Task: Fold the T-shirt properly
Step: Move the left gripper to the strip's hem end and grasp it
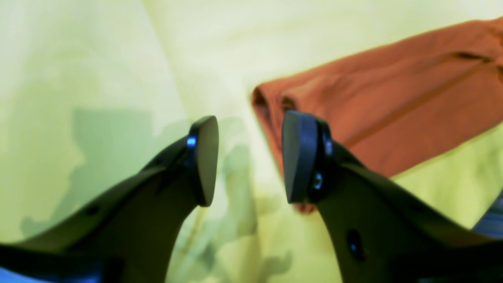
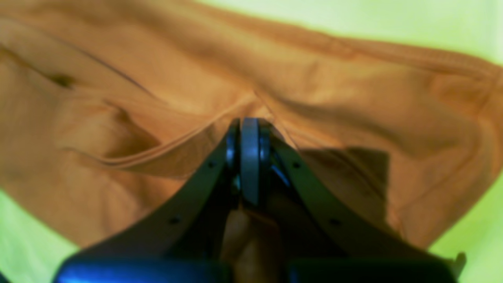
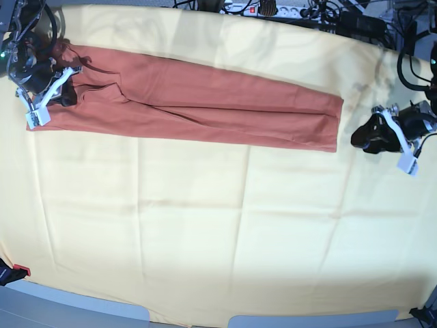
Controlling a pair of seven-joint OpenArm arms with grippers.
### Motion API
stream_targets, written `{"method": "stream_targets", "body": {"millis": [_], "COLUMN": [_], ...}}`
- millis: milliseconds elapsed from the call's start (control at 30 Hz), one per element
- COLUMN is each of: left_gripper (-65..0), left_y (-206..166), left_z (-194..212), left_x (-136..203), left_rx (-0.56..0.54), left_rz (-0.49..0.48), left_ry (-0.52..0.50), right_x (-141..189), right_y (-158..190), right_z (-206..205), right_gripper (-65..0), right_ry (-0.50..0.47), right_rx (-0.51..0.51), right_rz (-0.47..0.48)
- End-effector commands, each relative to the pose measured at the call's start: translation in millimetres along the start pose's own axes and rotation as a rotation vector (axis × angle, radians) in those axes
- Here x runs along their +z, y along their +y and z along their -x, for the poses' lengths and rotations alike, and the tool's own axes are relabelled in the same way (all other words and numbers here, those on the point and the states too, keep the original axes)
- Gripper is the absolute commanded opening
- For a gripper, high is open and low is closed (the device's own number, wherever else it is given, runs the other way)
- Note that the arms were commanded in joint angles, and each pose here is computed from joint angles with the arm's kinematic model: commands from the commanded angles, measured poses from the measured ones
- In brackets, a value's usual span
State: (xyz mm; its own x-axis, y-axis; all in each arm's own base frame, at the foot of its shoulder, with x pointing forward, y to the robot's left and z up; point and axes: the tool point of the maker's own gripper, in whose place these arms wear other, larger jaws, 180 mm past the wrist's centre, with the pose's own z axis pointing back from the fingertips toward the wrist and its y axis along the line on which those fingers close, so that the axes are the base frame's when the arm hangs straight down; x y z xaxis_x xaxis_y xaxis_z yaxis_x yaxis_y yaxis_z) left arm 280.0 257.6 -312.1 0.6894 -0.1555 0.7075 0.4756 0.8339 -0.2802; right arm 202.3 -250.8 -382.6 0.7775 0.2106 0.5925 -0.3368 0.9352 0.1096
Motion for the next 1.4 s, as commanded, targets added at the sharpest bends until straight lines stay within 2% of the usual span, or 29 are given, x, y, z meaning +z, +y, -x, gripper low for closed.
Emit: {"method": "stream_targets", "body": {"millis": [0,67,200,533,733,867,933,1033,1367], "left_gripper": [-36.4,-36.4,-36.4,-36.4,-36.4,-36.4,-36.4,-36.4,-36.4], "left_y": [7.5,12.6,8.5,-18.1,-31.6,-15.6,-2.5,4.1,-17.9], "left_z": [-13.9,-10.4,-1.3,7.2,22.1,19.6,12.9,15.3,37.6], "left_x": [5.5,0.9,-7.8,-25.8,-38.3,-36.4,-31.8,-29.7,-47.8], "left_rx": [-0.01,0.023,0.039,0.108,0.095,0.057,0.073,0.085,0.171], "left_rz": [-0.039,-0.078,-0.078,0.02,0.055,-0.026,-0.085,-0.118,-0.07], "left_ry": [-0.042,-0.047,-0.043,-0.077,-0.024,-0.025,-0.05,-0.043,-0.037], "right_x": [0.8,-1.3,-1.3,-1.2,-1.4,-1.3,-1.4,-1.4,-1.4], "right_y": [-3.5,-3.9,-4.1,-0.8,-0.9,0.7,0.8,0.7,0.5], "right_z": [2.3,4.6,2.6,-0.4,-3.5,-4.6,-4.5,-3.0,-4.8], "right_gripper": [-65.0,-65.0,-65.0,-65.0,-65.0,-65.0,-65.0,-65.0,-65.0], "right_ry": [0.021,0.022,0.012,-0.004,-0.013,-0.02,-0.02,-0.012,-0.016], "right_rx": [0.048,0.043,0.043,0.03,0.03,0.024,0.023,0.024,0.025], "right_rz": [0.002,0.0,0.001,-0.018,-0.019,-0.027,-0.028,-0.028,-0.027]}}
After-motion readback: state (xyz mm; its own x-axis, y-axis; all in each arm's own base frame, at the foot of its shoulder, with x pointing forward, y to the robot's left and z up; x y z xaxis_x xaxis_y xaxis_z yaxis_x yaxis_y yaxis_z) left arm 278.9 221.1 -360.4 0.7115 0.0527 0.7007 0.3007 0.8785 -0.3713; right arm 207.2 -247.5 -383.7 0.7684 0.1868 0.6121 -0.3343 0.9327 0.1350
